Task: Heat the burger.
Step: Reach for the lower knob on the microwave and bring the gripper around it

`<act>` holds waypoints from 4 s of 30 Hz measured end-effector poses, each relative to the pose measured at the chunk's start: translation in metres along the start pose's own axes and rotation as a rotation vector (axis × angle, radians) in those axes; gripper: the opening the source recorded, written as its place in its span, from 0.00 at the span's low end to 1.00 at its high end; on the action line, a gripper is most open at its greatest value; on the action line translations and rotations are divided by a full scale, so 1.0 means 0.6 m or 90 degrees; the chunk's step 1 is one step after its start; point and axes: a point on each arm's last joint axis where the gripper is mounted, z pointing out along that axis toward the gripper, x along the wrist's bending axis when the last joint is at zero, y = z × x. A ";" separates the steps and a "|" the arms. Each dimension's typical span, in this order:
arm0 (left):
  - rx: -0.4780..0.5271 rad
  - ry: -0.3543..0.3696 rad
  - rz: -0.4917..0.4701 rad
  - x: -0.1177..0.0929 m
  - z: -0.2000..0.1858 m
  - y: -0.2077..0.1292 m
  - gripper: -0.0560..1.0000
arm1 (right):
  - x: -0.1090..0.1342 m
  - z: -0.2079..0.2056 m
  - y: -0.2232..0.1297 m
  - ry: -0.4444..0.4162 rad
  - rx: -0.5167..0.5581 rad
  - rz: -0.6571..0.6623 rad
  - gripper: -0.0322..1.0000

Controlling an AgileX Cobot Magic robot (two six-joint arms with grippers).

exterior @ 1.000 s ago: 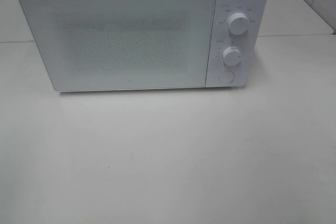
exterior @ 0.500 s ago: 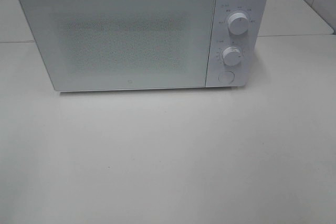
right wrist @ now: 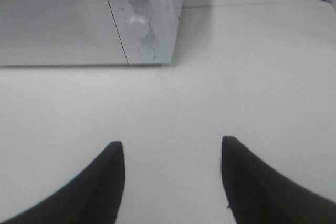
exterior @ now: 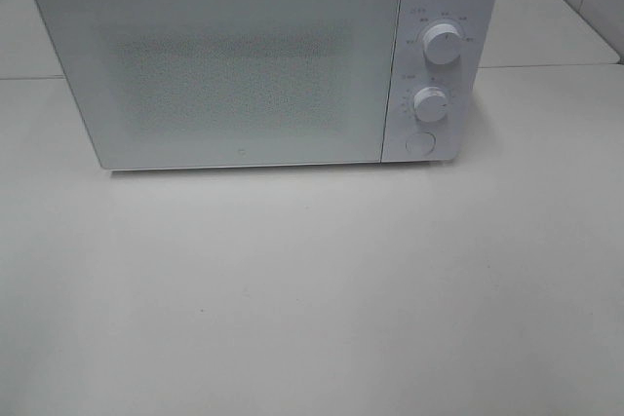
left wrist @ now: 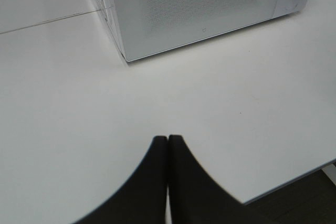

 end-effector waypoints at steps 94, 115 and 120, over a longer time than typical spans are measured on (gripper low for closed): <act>-0.001 0.000 0.000 0.000 0.000 0.000 0.05 | 0.103 0.579 -0.109 0.020 -0.130 -0.046 0.62; -0.001 0.000 0.000 0.000 0.000 0.000 0.05 | 0.109 0.601 -0.079 -0.005 -0.173 -0.070 0.66; -0.001 0.000 0.000 0.000 0.000 0.000 0.05 | 0.115 0.610 -0.072 0.005 -0.169 -0.069 0.66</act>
